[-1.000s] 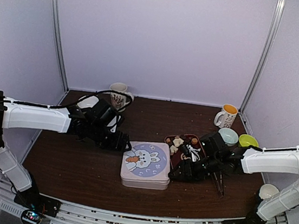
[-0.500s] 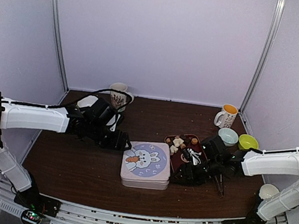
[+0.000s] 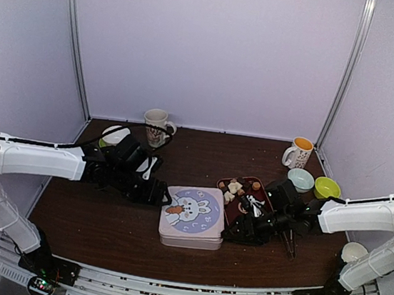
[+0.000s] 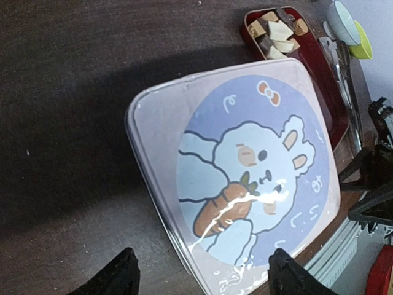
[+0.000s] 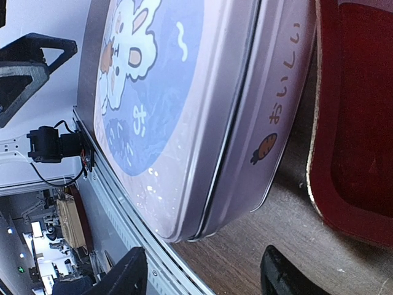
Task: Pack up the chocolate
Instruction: Rotate the packing box at the center of the board, then press the box lid onto the packing box.
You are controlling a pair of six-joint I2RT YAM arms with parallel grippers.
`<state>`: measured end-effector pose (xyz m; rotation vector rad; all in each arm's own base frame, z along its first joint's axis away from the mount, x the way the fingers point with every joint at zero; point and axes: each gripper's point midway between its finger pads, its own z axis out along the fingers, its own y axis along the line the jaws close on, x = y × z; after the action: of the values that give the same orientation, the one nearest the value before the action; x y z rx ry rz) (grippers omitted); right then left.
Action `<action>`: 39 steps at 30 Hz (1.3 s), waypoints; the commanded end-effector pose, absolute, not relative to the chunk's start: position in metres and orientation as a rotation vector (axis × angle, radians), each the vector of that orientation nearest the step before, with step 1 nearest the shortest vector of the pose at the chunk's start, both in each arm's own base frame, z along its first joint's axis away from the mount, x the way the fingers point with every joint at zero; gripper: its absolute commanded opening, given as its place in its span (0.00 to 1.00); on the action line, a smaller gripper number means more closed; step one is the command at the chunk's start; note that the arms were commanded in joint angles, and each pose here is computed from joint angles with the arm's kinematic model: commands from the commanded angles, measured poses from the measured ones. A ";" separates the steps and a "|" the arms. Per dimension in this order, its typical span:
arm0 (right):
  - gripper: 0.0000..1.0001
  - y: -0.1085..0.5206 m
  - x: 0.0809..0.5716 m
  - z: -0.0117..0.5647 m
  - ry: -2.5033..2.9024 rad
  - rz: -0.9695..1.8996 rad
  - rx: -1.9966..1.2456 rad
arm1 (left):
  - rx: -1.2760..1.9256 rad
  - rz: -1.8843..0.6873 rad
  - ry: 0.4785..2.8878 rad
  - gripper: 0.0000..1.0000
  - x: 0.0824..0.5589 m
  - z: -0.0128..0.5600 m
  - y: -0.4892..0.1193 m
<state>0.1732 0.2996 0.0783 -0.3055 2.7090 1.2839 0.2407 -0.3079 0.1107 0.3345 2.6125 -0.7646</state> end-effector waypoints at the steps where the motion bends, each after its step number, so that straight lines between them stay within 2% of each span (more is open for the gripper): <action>1: 0.64 0.301 0.171 0.081 2.702 1.299 -0.303 | 0.355 -0.834 2.595 0.75 0.225 0.122 -0.316; 5: 0.63 0.300 0.171 0.079 2.716 1.292 -0.283 | 0.365 -0.856 2.622 0.74 0.212 0.117 -0.323; 9: 0.63 0.300 0.171 0.076 2.725 1.297 -0.262 | 0.355 -0.899 2.660 0.68 0.202 0.107 -0.328; 13: 0.61 0.301 0.168 0.073 2.740 1.309 -0.262 | 0.327 -0.915 2.698 0.58 0.195 0.092 -0.327; 26: 0.60 0.316 0.190 0.083 2.674 1.310 -0.239 | 0.319 -0.932 2.692 0.43 0.198 0.081 -0.333; 31: 0.54 0.321 0.191 0.079 2.680 1.316 -0.234 | 0.347 -0.968 2.679 0.36 0.198 0.081 -0.340; 39: 0.45 0.316 0.162 0.050 2.809 1.314 -0.253 | 0.393 -1.004 2.704 0.32 0.196 0.073 -0.350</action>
<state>0.1788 0.3186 0.0680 -0.2456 2.7316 1.3330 0.1966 -0.3260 0.0680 0.3104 2.7452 -0.8857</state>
